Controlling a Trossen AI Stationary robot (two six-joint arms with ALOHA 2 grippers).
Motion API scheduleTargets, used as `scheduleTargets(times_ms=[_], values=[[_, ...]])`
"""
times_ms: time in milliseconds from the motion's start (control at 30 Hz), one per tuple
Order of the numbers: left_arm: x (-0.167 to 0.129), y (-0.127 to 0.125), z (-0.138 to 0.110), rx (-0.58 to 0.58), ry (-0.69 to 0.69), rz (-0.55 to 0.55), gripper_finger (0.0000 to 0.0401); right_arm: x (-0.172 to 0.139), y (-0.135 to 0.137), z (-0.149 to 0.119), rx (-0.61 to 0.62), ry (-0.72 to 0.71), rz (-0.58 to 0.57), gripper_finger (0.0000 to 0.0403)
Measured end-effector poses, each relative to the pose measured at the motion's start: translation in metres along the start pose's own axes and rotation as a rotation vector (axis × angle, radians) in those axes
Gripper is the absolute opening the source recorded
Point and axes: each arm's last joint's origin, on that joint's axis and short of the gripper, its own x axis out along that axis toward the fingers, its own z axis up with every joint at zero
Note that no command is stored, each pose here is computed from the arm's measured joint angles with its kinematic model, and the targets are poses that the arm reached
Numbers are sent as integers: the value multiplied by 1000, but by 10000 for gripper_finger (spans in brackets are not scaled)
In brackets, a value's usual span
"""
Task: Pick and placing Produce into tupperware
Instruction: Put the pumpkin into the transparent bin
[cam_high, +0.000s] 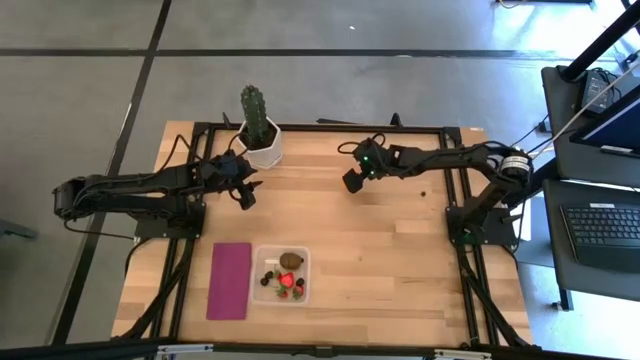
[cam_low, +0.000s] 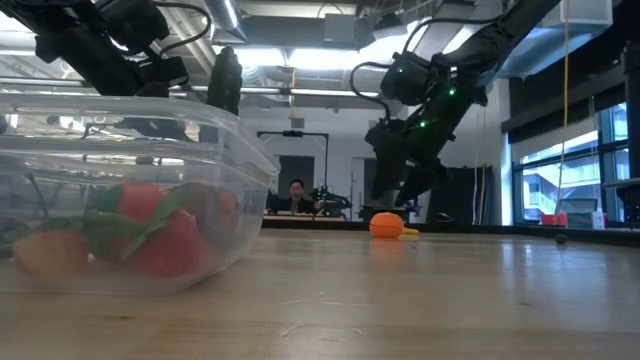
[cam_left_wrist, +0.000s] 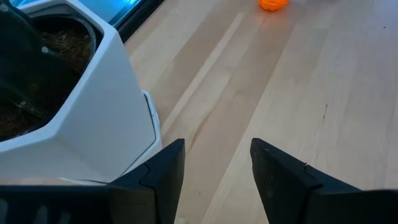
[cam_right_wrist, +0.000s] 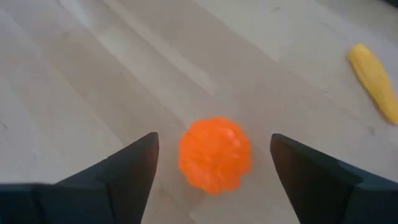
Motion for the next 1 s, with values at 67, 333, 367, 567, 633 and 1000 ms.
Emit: scheduleTargets(times_ms=[67,333,367,567,633,1000], values=[[0,0,0,0,0,-1,176,3,2,-1,-4,0,6,322],[0,0,0,0,0,0,176,4,2,-2,15,6,2,373],[0,0,0,0,0,0,176,4,2,-2,17,8,1,376],[0,0,0,0,1,0,176,4,1,-3,-16,14,-2,380],[0,0,0,1,0,-1,176,4,1,-3,-31,14,-2,380],[0,0,0,0,1,0,176,9,3,-4,-73,5,-32,381]])
